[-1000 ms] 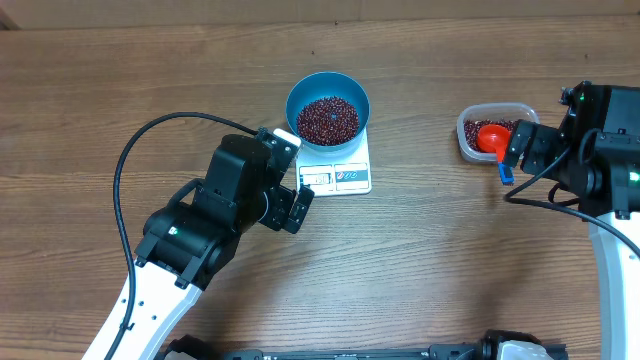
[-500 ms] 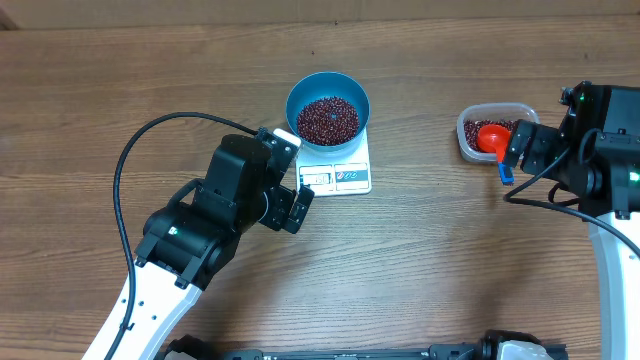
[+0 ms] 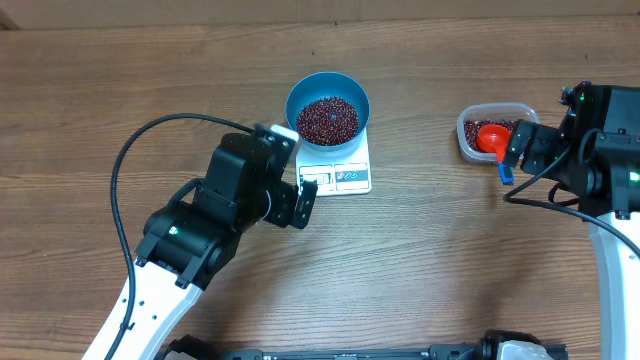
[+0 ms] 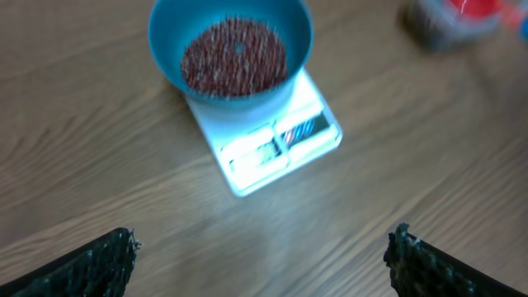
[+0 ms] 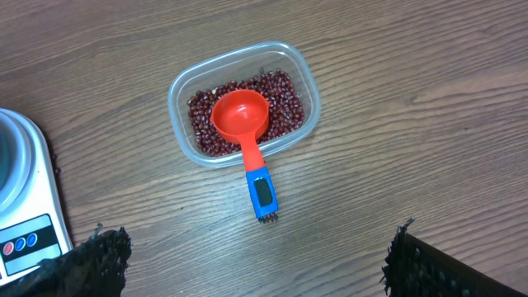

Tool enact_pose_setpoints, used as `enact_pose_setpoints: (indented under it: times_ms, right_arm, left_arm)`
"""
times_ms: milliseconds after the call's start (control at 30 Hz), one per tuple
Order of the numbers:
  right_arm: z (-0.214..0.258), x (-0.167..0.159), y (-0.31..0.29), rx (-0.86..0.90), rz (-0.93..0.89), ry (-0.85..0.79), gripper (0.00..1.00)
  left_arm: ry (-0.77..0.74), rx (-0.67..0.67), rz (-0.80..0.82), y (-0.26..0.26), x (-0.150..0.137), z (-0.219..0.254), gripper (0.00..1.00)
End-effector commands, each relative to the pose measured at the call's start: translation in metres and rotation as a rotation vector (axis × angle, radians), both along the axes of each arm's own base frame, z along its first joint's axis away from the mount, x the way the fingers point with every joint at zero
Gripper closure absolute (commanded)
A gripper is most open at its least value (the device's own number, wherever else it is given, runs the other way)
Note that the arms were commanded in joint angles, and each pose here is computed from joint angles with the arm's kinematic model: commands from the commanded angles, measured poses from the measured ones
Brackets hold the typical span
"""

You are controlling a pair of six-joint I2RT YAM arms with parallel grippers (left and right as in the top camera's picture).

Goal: Scoop item into bowl and weigh 150g on scale
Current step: 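Move the left gripper toward the scale to view the display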

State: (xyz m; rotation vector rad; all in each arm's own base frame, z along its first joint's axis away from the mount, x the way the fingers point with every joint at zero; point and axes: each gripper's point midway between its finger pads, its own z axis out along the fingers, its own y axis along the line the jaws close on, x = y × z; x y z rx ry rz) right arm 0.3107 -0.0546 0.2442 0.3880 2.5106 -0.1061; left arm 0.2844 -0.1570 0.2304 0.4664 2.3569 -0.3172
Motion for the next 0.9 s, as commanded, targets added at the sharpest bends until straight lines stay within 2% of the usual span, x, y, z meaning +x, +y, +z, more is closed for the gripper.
enact_pose_setpoints:
  times_ms: [0,233,367,400,500,867]
  right_arm:
    - [0.0,0.0,-0.001,-0.013,-0.001,0.002,0.0]
    - [0.0,0.0,-0.001,-0.013,-0.001,0.002,0.0]
    - [0.0,0.0,-0.001,-0.013,-0.001,0.002,0.0]
    - [0.0,0.0,-0.001,-0.013,-0.001,0.002,0.0]
    - [0.0,0.0,-0.001,-0.013,-0.001,0.002,0.0]
    - [0.0,0.0,-0.001,-0.013,-0.001,0.002,0.0]
  left_arm:
    - [0.12,-0.14,0.186,-0.014,0.006,-0.011,0.0]
    - [0.349,-0.137,0.32,-0.08,0.009,-0.097,0.0]
    - [0.389,-0.124,0.366,-0.086,0.007,-0.116,0.0]
    - [0.369,-0.049,0.408,-0.073,0.008,-0.125,0.0]
    - [0.359,-0.005,0.404,-0.066,0.006,-0.127,0.0]
    - [0.354,-0.007,0.405,-0.066,0.008,-0.126,0.01]
